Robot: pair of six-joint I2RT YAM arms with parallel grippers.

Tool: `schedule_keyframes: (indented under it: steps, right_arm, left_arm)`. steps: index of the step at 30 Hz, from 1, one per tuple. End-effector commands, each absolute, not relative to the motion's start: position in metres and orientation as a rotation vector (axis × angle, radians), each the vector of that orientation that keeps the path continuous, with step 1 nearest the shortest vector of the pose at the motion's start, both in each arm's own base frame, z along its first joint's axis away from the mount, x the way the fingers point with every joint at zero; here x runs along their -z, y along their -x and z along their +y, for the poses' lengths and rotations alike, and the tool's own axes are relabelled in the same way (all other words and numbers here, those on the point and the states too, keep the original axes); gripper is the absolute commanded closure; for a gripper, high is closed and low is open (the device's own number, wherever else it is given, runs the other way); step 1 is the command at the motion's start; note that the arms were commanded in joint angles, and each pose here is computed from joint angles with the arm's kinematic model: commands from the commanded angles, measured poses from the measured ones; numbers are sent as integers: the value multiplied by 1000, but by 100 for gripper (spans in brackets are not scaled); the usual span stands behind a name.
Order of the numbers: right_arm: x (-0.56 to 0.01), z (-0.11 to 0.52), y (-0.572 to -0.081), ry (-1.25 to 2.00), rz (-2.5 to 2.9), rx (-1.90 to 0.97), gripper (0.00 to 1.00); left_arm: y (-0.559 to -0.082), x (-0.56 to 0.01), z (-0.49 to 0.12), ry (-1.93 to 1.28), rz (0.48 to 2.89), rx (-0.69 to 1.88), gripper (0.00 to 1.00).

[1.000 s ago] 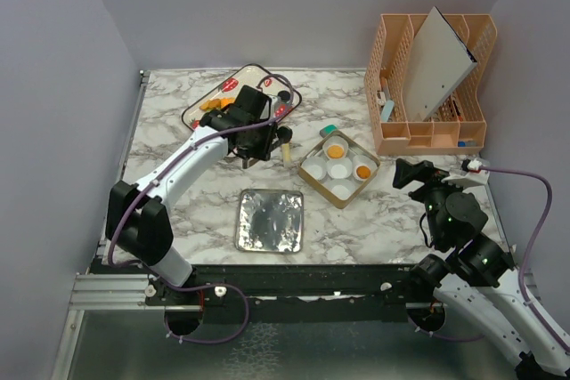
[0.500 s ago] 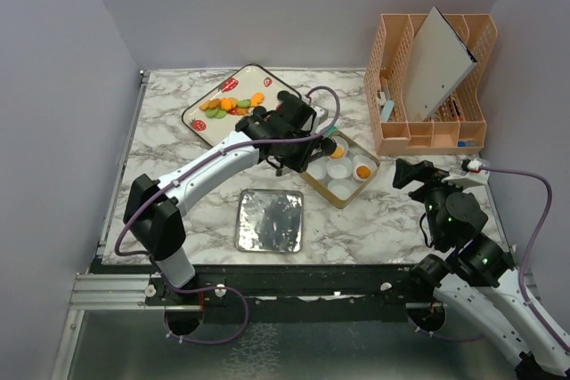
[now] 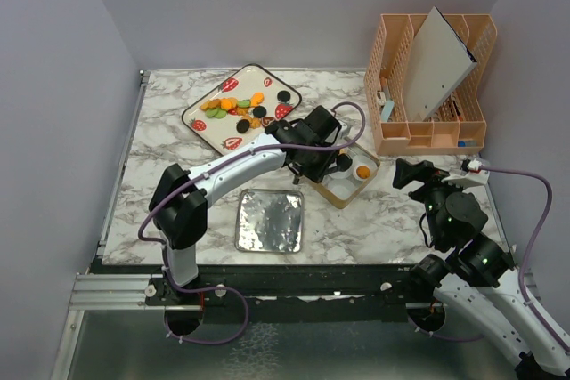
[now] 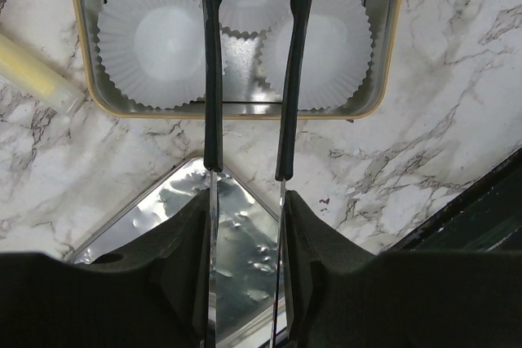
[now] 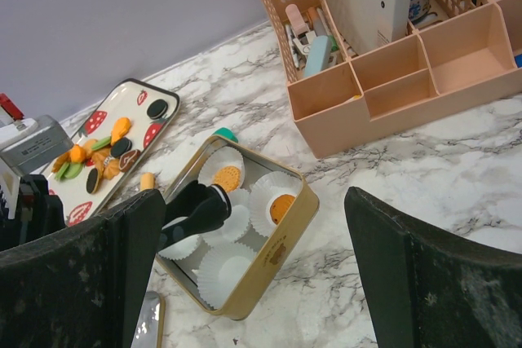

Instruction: Pack the cookies

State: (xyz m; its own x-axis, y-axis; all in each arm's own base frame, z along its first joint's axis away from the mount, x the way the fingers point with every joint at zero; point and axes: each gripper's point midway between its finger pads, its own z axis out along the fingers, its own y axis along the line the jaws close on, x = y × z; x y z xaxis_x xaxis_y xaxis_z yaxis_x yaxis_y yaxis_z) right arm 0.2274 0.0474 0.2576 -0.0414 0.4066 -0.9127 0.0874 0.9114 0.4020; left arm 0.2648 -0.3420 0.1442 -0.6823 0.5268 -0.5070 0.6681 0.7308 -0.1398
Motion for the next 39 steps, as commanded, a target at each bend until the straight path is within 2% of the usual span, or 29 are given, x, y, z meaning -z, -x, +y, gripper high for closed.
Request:
schedule_keyframes:
  steps: [1,14,28,39]
  right_arm:
    - [-264,44,-227,-403,1588,-263,0]
    - [-263,44,-227,-403,1589,-263,0]
    - [-262,44,-227,-402,1591,-264,0]
    - [-262,44,-226,-402,1591,-264,0]
  left_arm:
    - [-271,-150,-348,-915,2470,411,74]
    - [-265,-132,-347,-957,2516,381,70]
    - [-267,-124,-345,-959,2535,346,56]
    - [-273,-134,-344,-930,2507,325,51]
